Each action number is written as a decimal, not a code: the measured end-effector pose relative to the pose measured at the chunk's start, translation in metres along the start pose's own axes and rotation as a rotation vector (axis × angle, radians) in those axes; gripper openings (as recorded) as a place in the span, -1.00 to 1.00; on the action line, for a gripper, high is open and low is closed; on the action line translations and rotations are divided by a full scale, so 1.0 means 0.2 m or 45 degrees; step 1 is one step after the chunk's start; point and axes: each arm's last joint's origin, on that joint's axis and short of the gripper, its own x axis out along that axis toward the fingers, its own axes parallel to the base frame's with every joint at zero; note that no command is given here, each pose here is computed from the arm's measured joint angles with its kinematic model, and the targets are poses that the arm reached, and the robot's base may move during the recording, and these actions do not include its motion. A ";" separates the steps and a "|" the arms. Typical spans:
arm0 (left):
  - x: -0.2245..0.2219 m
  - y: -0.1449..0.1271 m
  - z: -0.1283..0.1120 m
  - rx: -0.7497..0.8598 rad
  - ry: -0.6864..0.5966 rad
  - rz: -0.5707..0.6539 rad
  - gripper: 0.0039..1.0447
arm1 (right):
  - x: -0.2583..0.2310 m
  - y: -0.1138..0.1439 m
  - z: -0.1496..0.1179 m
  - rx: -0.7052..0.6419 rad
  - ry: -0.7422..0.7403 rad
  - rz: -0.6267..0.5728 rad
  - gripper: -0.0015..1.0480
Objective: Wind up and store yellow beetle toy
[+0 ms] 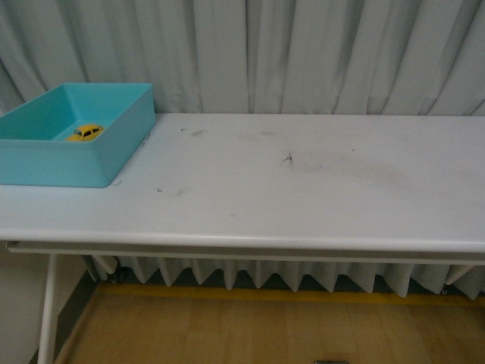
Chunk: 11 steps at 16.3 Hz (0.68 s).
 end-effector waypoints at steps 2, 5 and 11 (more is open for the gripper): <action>0.00 0.00 0.00 0.000 0.000 0.000 0.88 | 0.00 0.00 0.00 0.000 0.000 0.000 0.87; 0.00 0.00 0.00 0.000 0.000 0.000 0.88 | 0.00 0.00 0.00 0.000 0.000 0.000 0.87; 0.00 0.00 0.00 0.000 -0.001 0.000 0.88 | 0.00 0.00 0.00 0.000 -0.001 0.000 0.87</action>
